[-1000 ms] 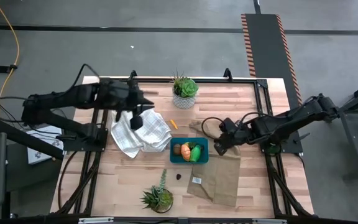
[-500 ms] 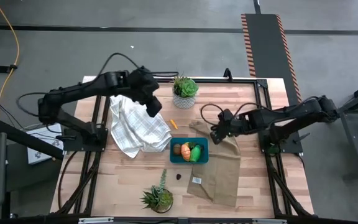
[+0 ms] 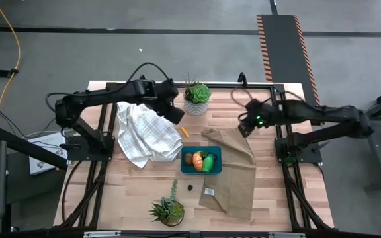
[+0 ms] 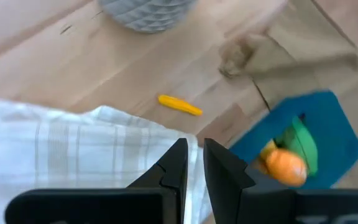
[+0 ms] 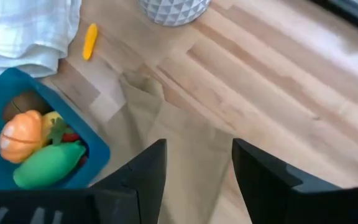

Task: Pick and placing Produce into tupperware
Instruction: Put the yellow corn into the blue bin

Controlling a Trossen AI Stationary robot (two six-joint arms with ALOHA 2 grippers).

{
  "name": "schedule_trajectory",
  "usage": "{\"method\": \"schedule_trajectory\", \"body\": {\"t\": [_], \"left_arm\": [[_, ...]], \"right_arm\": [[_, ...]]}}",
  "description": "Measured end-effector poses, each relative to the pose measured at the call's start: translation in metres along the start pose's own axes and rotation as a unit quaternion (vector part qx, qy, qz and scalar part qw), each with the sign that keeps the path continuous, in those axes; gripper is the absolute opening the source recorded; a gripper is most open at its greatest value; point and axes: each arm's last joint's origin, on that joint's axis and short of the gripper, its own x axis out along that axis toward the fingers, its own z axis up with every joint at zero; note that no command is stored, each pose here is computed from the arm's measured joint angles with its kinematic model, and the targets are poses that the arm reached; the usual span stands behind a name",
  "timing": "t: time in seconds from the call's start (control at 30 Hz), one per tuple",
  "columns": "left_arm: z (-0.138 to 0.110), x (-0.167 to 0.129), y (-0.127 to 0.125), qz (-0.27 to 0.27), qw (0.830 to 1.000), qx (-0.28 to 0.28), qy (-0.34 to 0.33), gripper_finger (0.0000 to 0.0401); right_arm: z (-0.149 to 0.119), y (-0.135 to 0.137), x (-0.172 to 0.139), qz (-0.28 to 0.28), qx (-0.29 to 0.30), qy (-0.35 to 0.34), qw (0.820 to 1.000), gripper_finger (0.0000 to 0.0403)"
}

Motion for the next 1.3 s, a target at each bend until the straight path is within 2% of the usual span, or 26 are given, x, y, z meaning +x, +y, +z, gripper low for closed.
{"method": "schedule_trajectory", "body": {"t": [0.13, 0.27, 0.57, 0.8, 1.1, 1.3], "left_arm": [[-0.001, 0.010, -0.004, 0.017, 0.997, -0.079, 0.001, 0.0042], [-0.004, 0.021, -0.014, 0.027, 0.990, -0.135, -0.009, 0.0042], [-0.014, 0.054, -0.031, 0.054, 0.965, -0.257, 0.006, 0.0042], [-0.020, 0.069, -0.036, 0.055, 0.952, -0.299, 0.045, 0.0042], [-0.016, 0.062, -0.042, 0.036, 0.945, -0.321, 0.048, 0.0042], [-0.007, 0.050, -0.051, 0.034, 0.944, -0.328, 0.033, 0.0038]], "right_arm": [[-0.003, -0.018, -0.018, 0.002, -0.032, -0.013, 0.999, 0.0174], [-0.007, -0.033, -0.030, -0.006, -0.079, -0.018, 0.997, 0.0174], [-0.006, -0.044, -0.033, -0.018, -0.171, -0.014, 0.985, 0.0174], [-0.012, -0.045, -0.025, 0.002, -0.188, -0.006, 0.982, 0.0174], [-0.030, -0.045, 0.007, 0.058, -0.191, 0.034, 0.979, 0.0174], [-0.038, -0.047, 0.020, 0.065, -0.201, 0.051, 0.976, 0.0174]]}}
